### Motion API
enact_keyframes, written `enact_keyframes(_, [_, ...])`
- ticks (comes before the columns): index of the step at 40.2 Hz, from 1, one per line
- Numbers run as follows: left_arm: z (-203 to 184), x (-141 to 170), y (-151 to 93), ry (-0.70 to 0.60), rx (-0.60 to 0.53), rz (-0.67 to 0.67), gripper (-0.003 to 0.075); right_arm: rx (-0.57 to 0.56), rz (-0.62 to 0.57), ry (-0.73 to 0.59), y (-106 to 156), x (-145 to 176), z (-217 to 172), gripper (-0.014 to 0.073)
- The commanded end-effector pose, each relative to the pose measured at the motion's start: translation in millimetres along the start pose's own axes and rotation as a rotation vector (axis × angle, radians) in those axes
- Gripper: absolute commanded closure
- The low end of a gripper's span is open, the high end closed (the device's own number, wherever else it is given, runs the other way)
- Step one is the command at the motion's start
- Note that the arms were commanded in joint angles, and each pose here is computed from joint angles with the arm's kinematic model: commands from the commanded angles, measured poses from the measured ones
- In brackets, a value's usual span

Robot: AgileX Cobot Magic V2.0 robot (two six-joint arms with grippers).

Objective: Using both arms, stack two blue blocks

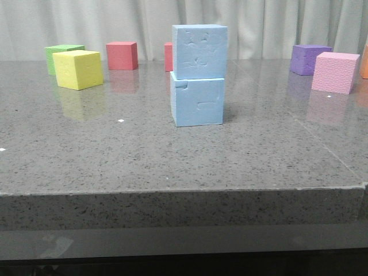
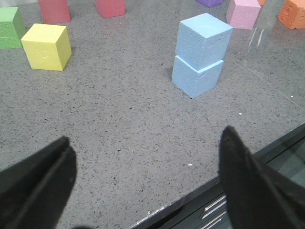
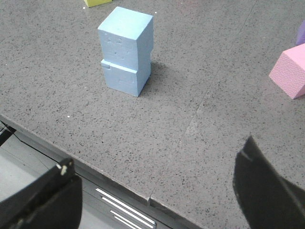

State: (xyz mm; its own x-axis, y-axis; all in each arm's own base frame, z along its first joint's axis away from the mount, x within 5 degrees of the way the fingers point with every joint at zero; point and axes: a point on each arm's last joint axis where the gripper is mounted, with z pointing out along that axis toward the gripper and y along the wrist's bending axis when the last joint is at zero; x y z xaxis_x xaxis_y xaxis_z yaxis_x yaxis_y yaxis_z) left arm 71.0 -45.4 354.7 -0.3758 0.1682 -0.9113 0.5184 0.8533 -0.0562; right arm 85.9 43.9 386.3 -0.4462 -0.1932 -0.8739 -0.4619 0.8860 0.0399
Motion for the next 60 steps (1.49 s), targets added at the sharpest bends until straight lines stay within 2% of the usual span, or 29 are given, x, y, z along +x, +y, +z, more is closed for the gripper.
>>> enact_keyframes(1, [-4, -15, 0, -0.115, 0.000, -0.027, 0.0335, 0.004, 0.005, -0.084, 0, -11, -5, 0.0029])
enact_keyframes(2, [-4, -15, 0, -0.115, 0.000, -0.027, 0.0395, 0.004, 0.005, -0.084, 0, -11, -5, 0.0065])
enact_keyframes(5, [-4, -15, 0, -0.115, 0.000, -0.027, 0.0543, 0.003, 0.005, -0.082, 0, -11, -5, 0.0244])
enact_keyframes(7, [-4, -15, 0, -0.113, 0.000, -0.027, 0.0632, 0.003, 0.005, -0.082, 0, -11, -5, 0.0364])
enact_keyframes(9, [-4, -15, 0, -0.113, 0.000, -0.027, 0.0698, 0.003, 0.005, -0.082, 0, -11, -5, 0.0448])
enact_keyframes(11, [-4, -15, 0, -0.113, 0.000, -0.027, 0.0738, 0.003, 0.005, -0.082, 0, -11, -5, 0.0515])
enact_keyframes(16, [-4, -15, 0, -0.113, 0.000, -0.027, 0.0739, 0.003, 0.005, -0.082, 0, -11, -5, 0.0619])
enact_keyframes(25, [-4, -15, 0, -0.113, 0.000, -0.027, 0.0739, 0.003, 0.005, -0.082, 0, -11, -5, 0.0632])
enact_keyframes(30, [-7, -3, 2, -0.169, -0.026, -0.049, 0.0739, 0.003, 0.005, -0.082, 0, -11, -5, 0.0632])
enact_keyframes(40, [-9, 57, 22, -0.486, -0.337, -0.079, 0.0739, 0.003, 0.005, -0.082, 0, -11, -5, 0.0632])
enact_keyframes(47, [3, 105, 31, -0.610, -0.485, -0.082, 0.0739, 0.003, 0.005, -0.082, 0, -11, -5, 0.0632])
enact_keyframes(60, [12, 126, 33, -0.606, -0.494, -0.088, 0.0739, 0.003, 0.005, -0.081, 0, -11, -5, 0.0632])
